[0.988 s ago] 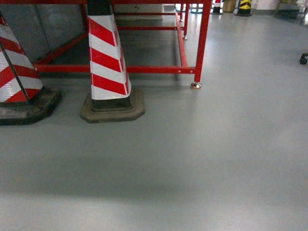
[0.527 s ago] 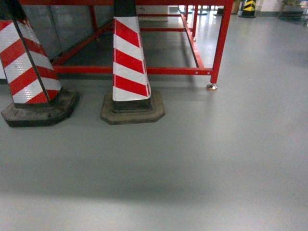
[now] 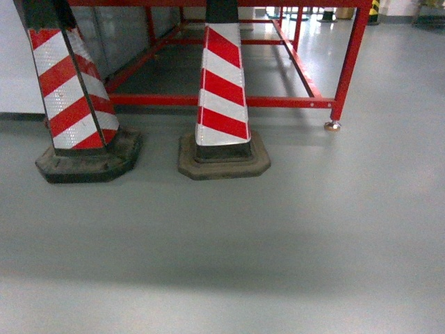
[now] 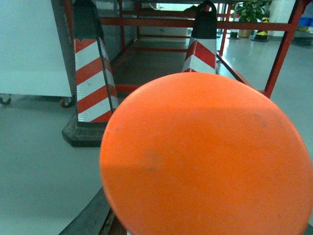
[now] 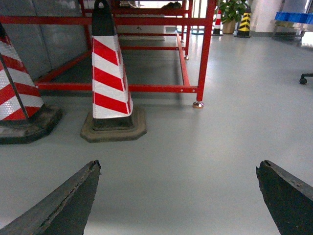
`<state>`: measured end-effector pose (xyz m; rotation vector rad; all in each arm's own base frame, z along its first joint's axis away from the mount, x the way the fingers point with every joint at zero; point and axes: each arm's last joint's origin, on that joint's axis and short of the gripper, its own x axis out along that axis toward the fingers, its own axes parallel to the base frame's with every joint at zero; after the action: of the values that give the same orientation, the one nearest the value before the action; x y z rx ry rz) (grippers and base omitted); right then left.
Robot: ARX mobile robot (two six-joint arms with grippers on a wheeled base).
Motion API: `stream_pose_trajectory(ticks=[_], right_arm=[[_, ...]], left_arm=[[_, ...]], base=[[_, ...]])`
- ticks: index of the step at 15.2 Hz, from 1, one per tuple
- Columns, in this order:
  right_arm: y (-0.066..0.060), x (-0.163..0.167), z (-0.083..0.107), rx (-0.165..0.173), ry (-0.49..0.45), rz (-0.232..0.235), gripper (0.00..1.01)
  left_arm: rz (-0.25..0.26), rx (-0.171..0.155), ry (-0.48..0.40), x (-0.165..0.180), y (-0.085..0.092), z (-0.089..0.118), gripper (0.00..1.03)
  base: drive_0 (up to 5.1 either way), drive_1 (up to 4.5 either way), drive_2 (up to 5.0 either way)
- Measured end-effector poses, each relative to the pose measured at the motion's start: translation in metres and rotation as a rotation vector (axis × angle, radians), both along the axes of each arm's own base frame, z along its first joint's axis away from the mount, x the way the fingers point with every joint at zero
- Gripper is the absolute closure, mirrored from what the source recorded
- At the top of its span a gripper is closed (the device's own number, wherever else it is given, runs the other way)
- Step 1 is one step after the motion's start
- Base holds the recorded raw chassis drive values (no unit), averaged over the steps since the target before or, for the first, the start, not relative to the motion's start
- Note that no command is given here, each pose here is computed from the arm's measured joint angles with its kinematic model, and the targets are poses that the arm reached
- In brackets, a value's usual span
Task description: Pick capacitor and pack into box
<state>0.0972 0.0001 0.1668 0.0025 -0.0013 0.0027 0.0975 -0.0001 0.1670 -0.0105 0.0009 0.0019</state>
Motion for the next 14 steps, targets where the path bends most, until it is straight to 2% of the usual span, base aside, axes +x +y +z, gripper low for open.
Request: stream_pose_trajectory(ticks=[5,14], right_arm=[[-0.0001,0.0000,0.0000,0.000,0.000,-0.002,0.03],[-0.0001,0.0000,0.0000,0.000,0.000,-0.002,0.03]], left_arm=[[-0.002,0.000,0.003,0.0000,-0.0001,-0.0003,0.59],[-0.004,0.000,0.002,0.0000,-0.0001,-0.0001,0.59]], base=[[0.0,0.00,0.0],[0.0,3.95,-3.9]])
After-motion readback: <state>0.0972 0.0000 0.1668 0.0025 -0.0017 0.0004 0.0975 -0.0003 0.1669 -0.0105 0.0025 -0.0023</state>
